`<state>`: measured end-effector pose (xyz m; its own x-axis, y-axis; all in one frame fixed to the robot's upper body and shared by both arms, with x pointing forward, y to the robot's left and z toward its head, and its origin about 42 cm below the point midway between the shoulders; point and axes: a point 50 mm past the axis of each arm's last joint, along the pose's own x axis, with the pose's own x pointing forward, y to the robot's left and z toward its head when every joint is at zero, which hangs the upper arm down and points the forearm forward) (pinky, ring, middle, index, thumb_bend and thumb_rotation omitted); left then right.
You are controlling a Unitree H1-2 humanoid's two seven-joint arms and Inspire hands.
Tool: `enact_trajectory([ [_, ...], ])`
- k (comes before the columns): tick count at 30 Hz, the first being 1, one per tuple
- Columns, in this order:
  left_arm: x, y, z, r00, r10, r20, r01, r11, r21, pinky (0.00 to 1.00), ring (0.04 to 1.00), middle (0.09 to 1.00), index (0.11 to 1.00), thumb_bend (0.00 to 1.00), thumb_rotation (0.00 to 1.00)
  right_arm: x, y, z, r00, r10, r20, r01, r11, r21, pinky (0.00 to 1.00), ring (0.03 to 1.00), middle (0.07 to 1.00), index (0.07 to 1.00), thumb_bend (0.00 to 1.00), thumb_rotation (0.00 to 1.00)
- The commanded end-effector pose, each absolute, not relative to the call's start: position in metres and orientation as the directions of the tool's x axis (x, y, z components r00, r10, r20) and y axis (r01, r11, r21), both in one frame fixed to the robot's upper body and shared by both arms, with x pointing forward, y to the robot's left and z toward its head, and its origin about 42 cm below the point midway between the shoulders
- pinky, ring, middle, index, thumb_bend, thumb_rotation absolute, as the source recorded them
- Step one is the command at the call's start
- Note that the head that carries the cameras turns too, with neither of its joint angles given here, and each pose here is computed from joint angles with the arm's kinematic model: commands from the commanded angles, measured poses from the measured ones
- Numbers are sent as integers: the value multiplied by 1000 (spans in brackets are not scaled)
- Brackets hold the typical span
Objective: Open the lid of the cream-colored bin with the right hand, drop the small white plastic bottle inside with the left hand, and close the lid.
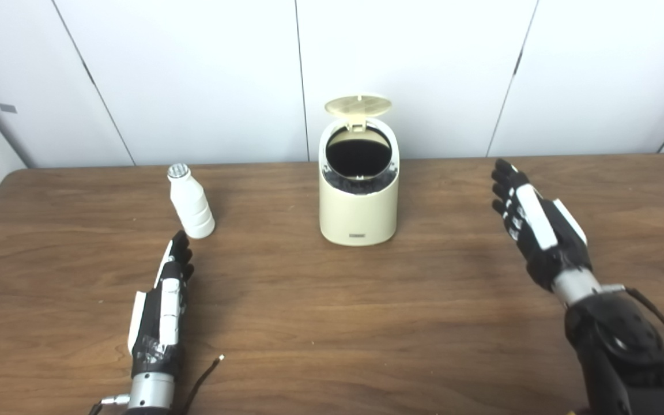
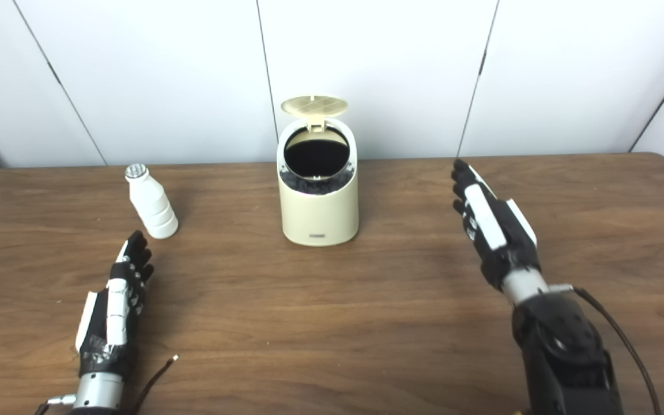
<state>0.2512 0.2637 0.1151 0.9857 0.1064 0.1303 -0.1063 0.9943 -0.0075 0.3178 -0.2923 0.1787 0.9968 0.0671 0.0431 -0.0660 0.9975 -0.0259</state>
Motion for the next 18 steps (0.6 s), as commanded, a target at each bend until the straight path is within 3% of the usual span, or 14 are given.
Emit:
enact_trajectory([
  [1, 249, 266, 113, 988, 100, 117, -101, 995, 3, 1000, 1000, 1000, 1000, 582, 980, 318, -290, 194, 979, 87, 185, -76, 995, -66, 1000, 992, 973, 960, 714, 801],
  [8, 250, 267, 114, 989, 99, 113, -100, 995, -3, 1000, 1000, 1000, 1000, 556, 987, 307, -291, 150, 980, 41, 195, -27, 997, -72, 1000, 1000, 999, 999, 665, 875],
  [18, 250, 267, 116, 989, 98, 110, -99, 995, 6, 1000, 1000, 1000, 1000, 542, 986, 299, -279, 138, 980, 1, 197, 6, 999, -35, 1000, 1000, 997, 999, 653, 913],
])
